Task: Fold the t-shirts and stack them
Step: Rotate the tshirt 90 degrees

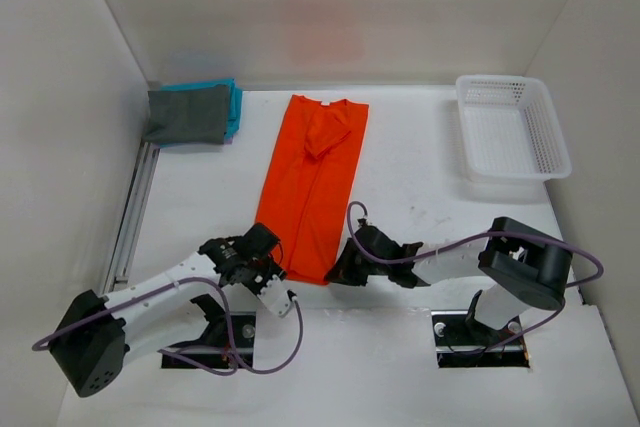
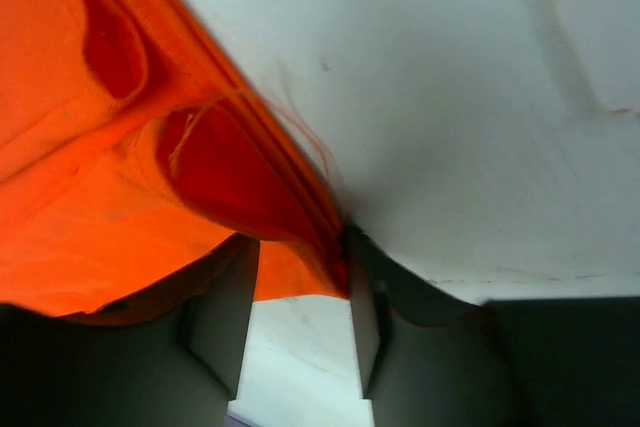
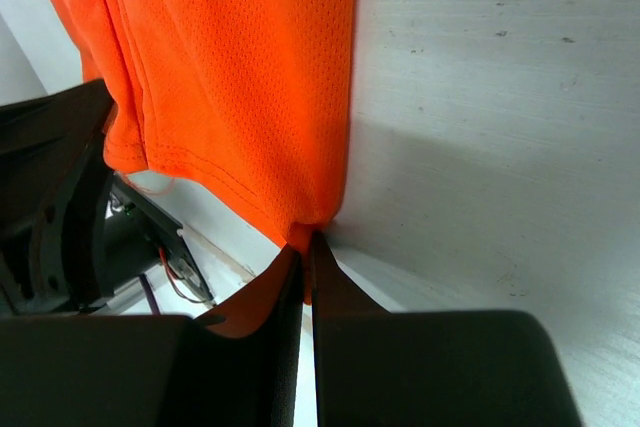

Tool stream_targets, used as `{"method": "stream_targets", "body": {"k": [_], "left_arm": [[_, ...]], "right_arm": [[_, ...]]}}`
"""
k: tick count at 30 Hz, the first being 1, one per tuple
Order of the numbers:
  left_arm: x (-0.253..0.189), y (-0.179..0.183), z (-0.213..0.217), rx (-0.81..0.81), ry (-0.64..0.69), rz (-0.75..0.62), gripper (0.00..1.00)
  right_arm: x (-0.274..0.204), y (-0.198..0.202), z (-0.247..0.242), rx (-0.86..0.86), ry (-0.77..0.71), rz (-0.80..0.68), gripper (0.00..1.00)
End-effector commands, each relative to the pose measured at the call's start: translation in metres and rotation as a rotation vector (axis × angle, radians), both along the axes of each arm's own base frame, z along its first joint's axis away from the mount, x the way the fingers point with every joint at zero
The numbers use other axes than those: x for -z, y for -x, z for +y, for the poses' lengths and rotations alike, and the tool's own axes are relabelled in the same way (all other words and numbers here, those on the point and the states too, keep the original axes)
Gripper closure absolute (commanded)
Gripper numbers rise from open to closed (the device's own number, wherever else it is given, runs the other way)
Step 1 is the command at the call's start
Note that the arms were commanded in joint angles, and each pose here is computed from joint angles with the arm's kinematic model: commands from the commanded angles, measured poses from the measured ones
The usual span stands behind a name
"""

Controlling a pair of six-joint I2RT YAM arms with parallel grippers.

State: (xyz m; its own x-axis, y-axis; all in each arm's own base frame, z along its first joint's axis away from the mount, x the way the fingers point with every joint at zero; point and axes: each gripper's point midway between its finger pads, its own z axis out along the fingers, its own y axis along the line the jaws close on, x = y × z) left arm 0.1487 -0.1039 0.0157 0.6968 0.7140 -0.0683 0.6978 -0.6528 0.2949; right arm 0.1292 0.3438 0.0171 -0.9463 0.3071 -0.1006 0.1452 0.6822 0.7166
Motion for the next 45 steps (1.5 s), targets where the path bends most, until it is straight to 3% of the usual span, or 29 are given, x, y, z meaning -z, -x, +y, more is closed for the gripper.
{"method": "stream_targets", "body": {"k": [1, 4, 6, 18, 21, 23, 26, 29, 34, 39, 45], "left_arm": [[0.011, 0.006, 0.004, -0.078, -0.009, 0.074, 0.69], [0.009, 0.004, 0.002, -0.104, 0.006, 0.072, 0.88], [0.008, 0.005, 0.0, -0.102, 0.016, 0.064, 0.93], [-0.024, 0.029, -0.07, -0.143, 0.133, 0.17, 0.98], [-0.025, 0.049, -0.081, -0.121, 0.127, 0.211, 0.91], [-0.024, 0.059, -0.078, -0.105, 0.102, 0.224, 0.78], [-0.028, 0.066, -0.061, -0.095, 0.051, 0.231, 0.51], [-0.037, 0.069, -0.045, -0.075, 0.021, 0.206, 0.41], [-0.026, 0.051, -0.016, -0.057, -0.058, 0.11, 0.37], [-0.019, 0.029, -0.039, -0.09, 0.022, 0.046, 0.36], [-0.006, 0.033, -0.05, -0.094, 0.016, 0.089, 0.42]], "right_arm": [[0.018, 0.01, -0.016, -0.028, 0.073, 0.022, 0.92], [0.019, 0.01, -0.014, -0.038, 0.072, 0.025, 0.92], [0.018, 0.01, -0.013, -0.041, 0.069, 0.024, 0.92], [0.009, 0.028, -0.054, -0.06, 0.112, 0.036, 0.91], [0.005, 0.034, -0.071, -0.079, 0.149, 0.03, 0.88], [0.002, 0.036, -0.079, -0.088, 0.161, 0.021, 0.84], [-0.006, 0.035, -0.088, -0.087, 0.158, 0.002, 0.7], [-0.013, 0.028, -0.092, -0.062, 0.137, -0.016, 0.6], [-0.018, 0.022, -0.091, -0.044, 0.119, -0.028, 0.58], [-0.014, 0.019, -0.087, -0.046, 0.126, -0.023, 0.56], [-0.012, 0.02, -0.081, -0.055, 0.121, -0.013, 0.56]]}}
